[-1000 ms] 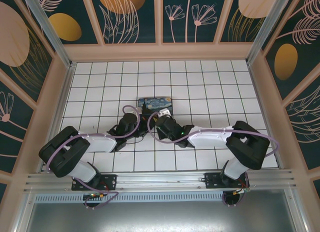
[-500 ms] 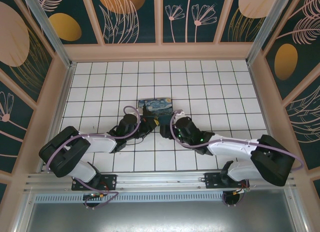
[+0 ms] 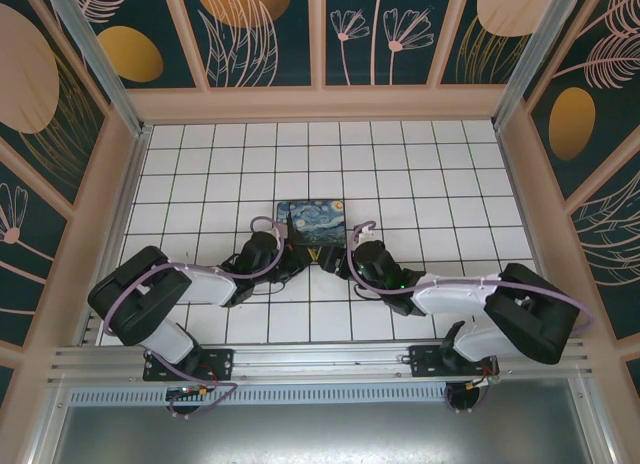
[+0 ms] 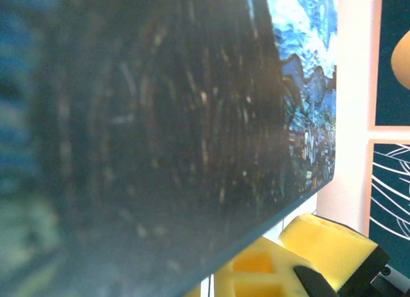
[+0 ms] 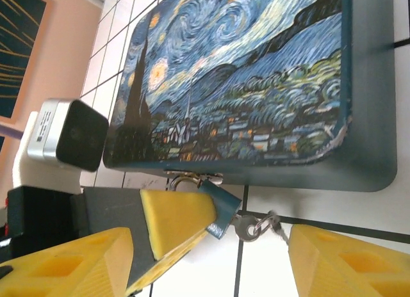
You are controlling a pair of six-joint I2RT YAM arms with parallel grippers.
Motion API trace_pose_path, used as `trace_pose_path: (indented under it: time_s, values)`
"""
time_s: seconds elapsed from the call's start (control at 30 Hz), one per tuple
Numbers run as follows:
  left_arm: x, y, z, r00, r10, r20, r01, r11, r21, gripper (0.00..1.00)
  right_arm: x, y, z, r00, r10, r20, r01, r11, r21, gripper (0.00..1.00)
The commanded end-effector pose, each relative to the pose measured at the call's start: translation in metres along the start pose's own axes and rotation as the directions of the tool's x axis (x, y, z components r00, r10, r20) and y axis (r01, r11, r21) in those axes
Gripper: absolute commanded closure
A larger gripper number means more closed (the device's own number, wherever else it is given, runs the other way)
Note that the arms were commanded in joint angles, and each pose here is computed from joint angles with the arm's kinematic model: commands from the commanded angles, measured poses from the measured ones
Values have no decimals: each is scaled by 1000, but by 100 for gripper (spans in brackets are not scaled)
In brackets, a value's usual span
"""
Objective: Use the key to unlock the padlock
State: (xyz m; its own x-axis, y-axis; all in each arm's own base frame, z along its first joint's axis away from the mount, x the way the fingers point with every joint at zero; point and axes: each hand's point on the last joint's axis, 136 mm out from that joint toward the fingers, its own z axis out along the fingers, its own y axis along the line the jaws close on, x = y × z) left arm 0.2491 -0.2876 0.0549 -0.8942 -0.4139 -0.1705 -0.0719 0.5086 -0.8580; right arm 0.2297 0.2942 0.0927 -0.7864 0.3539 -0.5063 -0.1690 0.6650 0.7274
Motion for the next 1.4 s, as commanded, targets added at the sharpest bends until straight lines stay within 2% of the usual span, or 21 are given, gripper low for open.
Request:
trace_pose_path:
  time_s: [0.0,0.17,0.4,0.63,0.97,1.13,1.27,1.37]
  values:
    - [5,-4,-1,999,38,-18,-37,999,31,89,-11,11,8,996,77,49,-75,996,-40,35]
    - [8,-2,-5,999,38,-22,-38,999,31,73,-21,5,17,991,107,78,-105,994,-19,35]
    - [7,-5,-22,998,57,3,-57,998,28,37,-58,14,29,988,109,113,-105,993,-45,35]
    - [-15,-24,-46,985,141,100,-139,990,-19,2,-76,20,35,994,57,98,-54,998,-35,35]
    - [-76,-54,-68,899,351,260,-304,930,-206,2,-46,-4,8,999,-11,47,13,999,-46,36]
    - [-110,-62,-79,837,402,371,-307,906,-290,1,-30,-9,14,997,-72,-18,71,996,-52,40]
    - [-134,-55,-80,814,459,355,-296,855,-426,1,-19,-12,29,991,-110,-76,106,993,-53,42]
    - [-138,-57,-72,821,490,293,-334,828,-450,1,-13,-15,40,986,-129,-103,125,991,-49,43]
